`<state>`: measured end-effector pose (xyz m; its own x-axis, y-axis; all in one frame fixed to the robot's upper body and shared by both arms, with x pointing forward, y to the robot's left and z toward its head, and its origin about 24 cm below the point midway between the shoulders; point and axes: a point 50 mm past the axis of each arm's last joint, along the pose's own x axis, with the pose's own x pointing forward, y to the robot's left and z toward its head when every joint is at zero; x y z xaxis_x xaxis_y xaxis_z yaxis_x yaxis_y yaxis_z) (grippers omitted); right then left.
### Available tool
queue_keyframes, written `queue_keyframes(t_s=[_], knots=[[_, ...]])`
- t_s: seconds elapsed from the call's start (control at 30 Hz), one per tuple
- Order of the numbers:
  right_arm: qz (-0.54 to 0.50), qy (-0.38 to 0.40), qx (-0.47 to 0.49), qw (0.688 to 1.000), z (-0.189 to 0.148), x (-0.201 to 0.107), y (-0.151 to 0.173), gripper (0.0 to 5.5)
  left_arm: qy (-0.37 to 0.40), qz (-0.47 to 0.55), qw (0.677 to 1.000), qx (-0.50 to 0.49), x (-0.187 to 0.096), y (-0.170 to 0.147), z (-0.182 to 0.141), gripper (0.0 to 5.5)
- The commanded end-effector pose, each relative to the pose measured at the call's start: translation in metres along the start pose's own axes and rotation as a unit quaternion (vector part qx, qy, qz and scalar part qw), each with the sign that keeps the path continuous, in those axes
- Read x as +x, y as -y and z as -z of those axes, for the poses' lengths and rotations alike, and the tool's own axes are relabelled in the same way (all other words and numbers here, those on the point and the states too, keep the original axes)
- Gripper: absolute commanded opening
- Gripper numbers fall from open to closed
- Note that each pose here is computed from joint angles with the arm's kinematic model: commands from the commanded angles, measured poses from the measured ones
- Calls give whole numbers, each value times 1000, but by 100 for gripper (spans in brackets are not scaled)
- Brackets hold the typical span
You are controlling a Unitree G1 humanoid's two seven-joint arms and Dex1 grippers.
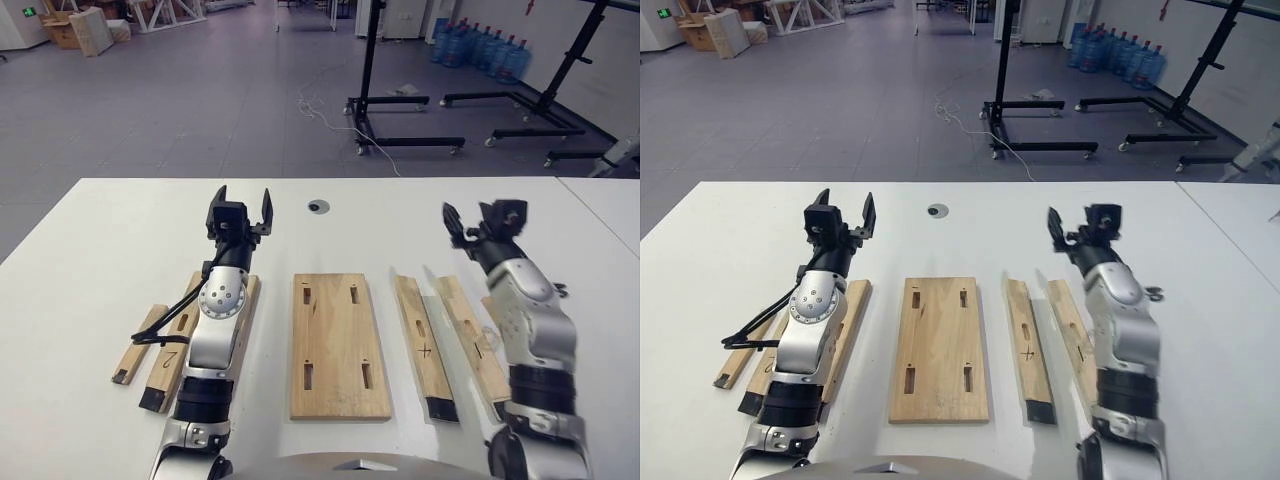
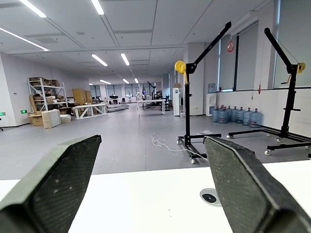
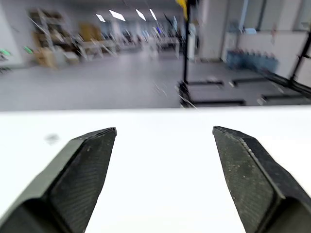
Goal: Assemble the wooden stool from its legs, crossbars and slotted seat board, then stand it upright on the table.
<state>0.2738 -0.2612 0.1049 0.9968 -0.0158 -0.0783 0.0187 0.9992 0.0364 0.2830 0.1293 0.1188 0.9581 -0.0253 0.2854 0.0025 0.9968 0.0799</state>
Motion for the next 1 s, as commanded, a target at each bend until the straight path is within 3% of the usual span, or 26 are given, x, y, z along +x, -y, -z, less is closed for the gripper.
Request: queue_keyframes(t_s=[0.03, 0.33, 0.6, 0.73, 1.0], knots=[[45, -107, -4, 993, 36, -48, 29, 365, -4, -8, 1000, 1, -7, -2, -3, 387], [45, -276, -30, 960, 77, -132, 48, 365, -11, -14, 1000, -6, -16, 6, -4, 387], [9, -355, -14, 935, 95, -144, 56, 365, -12, -18, 1000, -7, -15, 6, -4, 387], [9, -425, -2, 905, 110, -152, 69, 295, -11, -22, 1000, -8, -15, 7, -4, 387], [2, -468, -9, 884, 119, -155, 75, 186, -6, -32, 999, -11, -13, 7, -5, 387]])
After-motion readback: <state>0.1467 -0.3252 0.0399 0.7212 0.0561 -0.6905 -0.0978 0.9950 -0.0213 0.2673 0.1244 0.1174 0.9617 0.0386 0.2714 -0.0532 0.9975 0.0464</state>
